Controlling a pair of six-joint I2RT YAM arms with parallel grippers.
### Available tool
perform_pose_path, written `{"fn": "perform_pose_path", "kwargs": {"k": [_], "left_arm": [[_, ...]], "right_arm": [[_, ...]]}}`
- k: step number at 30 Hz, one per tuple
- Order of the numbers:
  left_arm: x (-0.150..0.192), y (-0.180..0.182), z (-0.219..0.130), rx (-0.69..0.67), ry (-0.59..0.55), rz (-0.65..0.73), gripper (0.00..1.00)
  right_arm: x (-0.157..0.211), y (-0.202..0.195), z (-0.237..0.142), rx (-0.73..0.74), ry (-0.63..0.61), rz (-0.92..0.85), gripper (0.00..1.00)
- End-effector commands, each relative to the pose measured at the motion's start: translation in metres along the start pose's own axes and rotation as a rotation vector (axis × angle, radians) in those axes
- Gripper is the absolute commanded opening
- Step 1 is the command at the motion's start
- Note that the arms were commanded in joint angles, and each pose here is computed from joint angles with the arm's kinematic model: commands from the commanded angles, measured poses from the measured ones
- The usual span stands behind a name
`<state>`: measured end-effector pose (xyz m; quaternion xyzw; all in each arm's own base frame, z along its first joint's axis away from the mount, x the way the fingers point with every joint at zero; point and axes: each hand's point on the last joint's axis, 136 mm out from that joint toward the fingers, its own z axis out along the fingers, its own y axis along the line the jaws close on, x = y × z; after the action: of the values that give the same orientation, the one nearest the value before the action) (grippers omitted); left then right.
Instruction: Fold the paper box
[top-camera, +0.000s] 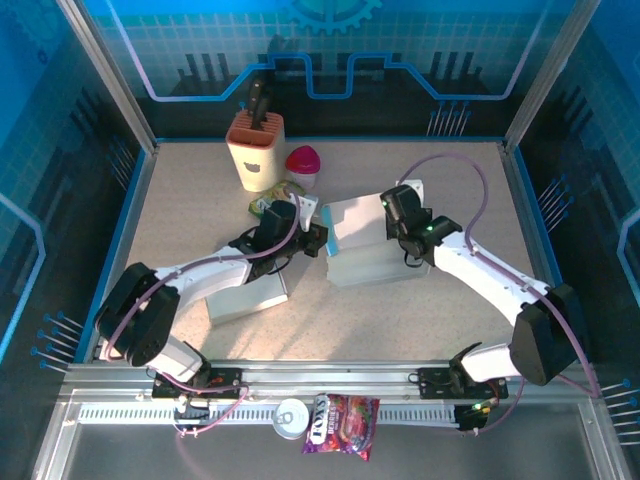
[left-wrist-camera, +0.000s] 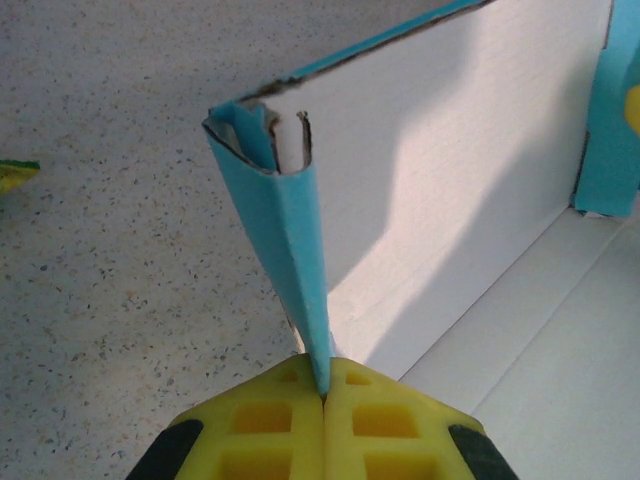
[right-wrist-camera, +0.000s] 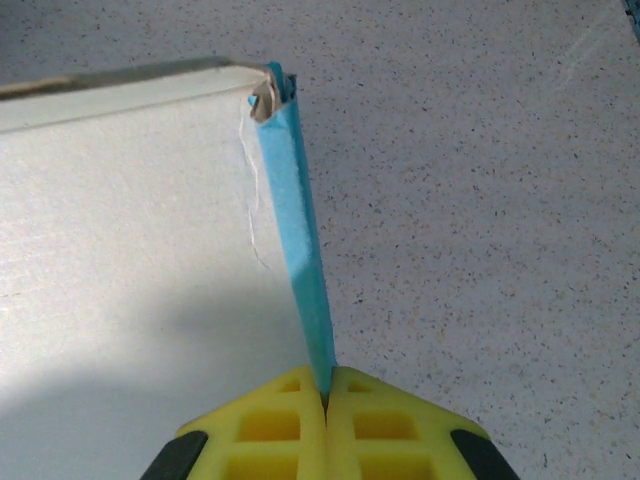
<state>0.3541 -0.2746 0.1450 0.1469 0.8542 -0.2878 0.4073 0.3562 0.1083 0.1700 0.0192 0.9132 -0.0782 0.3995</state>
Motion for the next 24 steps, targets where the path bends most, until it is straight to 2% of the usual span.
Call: {"fn": "perform_pose_path", "kwargs": {"k": [1,5,9,17,24], "left_arm": [[0.011,-0.008,0.011,0.052,0.005,0.004,0.00],[0.029,0.003,0.023,0.039,0.008,-0.013,0.00],[0.052,0.014,0.039,0.024,0.038,-0.050,0.00],[0.080,0.022,0.051,0.017,0.044,-0.092,0.00],[0.088,0.024,0.055,0.021,0.060,-0.100,0.11]], "right_arm": [[0.000,0.020,0.001,-0.064,-0.063,0.044,0.00],[0.012,0.027,0.007,-0.080,-0.083,0.035,0.00],[0.038,0.029,0.022,-0.072,-0.033,0.000,0.00],[0.053,0.029,0.029,-0.089,-0.068,-0.033,0.00],[0.049,0.029,0.023,-0.093,-0.116,-0.049,0.00]]}}
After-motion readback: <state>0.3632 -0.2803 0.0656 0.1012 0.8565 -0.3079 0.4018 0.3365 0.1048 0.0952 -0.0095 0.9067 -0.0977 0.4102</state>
